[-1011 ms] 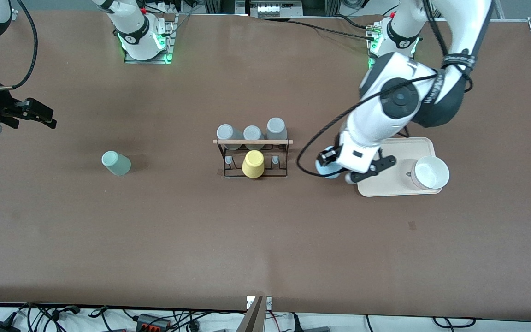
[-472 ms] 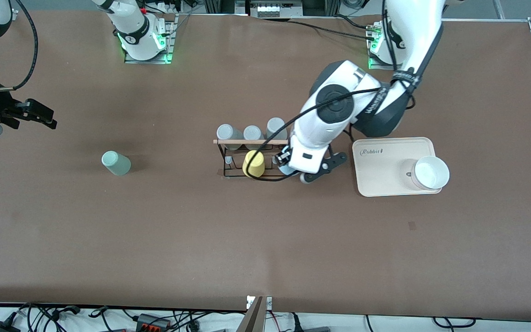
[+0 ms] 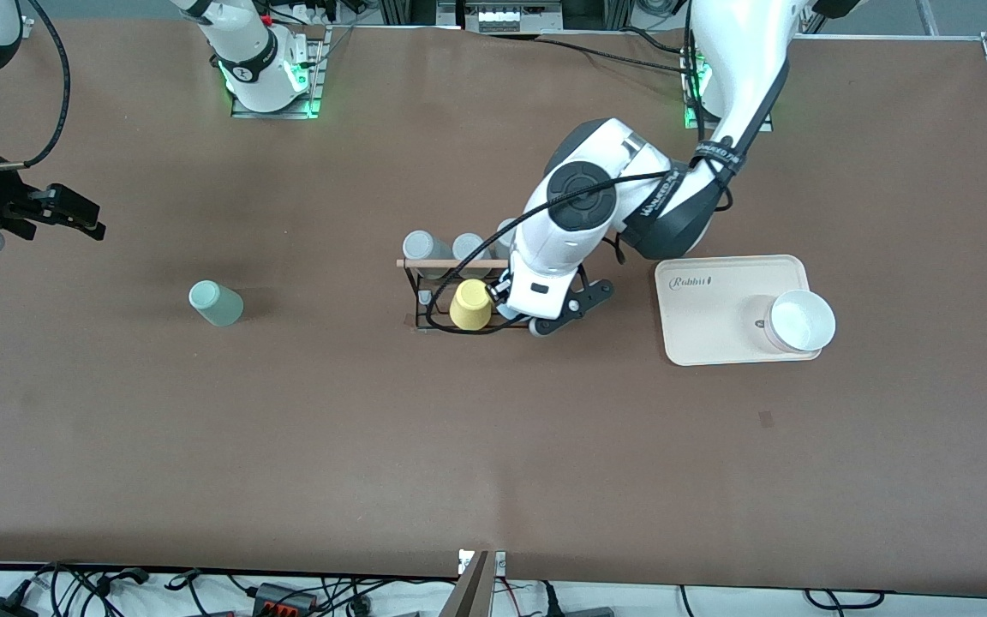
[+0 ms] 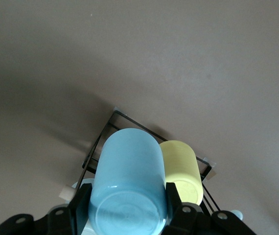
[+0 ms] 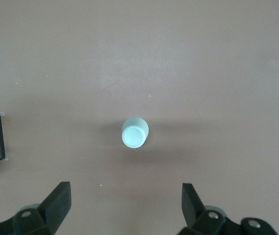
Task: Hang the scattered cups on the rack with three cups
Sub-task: 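Lower the light blue cup onto the rack beside the yellow cup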
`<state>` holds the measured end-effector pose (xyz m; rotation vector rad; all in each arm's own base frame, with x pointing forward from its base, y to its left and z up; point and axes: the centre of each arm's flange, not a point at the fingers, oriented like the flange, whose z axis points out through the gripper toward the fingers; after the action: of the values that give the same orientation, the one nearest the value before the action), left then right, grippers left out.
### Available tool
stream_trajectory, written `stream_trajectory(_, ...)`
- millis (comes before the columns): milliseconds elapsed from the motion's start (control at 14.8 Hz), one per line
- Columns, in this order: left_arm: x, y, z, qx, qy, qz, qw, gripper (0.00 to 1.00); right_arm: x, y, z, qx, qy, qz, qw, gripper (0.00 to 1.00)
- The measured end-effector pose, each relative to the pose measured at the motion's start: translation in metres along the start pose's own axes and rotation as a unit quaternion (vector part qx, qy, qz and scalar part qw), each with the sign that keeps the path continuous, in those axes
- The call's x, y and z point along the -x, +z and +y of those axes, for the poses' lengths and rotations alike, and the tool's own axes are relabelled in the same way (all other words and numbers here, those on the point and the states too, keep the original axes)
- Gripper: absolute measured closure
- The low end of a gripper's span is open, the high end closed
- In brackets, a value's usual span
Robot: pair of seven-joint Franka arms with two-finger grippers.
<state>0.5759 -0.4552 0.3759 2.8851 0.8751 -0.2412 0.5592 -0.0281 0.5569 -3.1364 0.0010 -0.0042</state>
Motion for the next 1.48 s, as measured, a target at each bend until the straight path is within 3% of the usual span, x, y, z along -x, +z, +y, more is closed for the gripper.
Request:
stream_trajectory(337, 0.000, 0.033, 0.001, -0.021, -0.001, -0.011, 1.000, 0.35, 0.000, 0.000, 0.000, 0.000, 0.000, 0.000, 1.000, 0.00)
stream_trajectory(674, -0.006, 0.049, 0.005, -0.006, -0.004, -0.007, 1.000, 0.35, -0.001, 0.002, 0.000, 0.000, 0.000, -0.002, 1.000, 0.00)
stream_trajectory(1483, -0.005, 0.070, 0.001, -0.020, -0.001, -0.007, 1.000, 0.32, -0.007, 0.010, 0.002, 0.000, 0.001, -0.001, 1.000, 0.00)
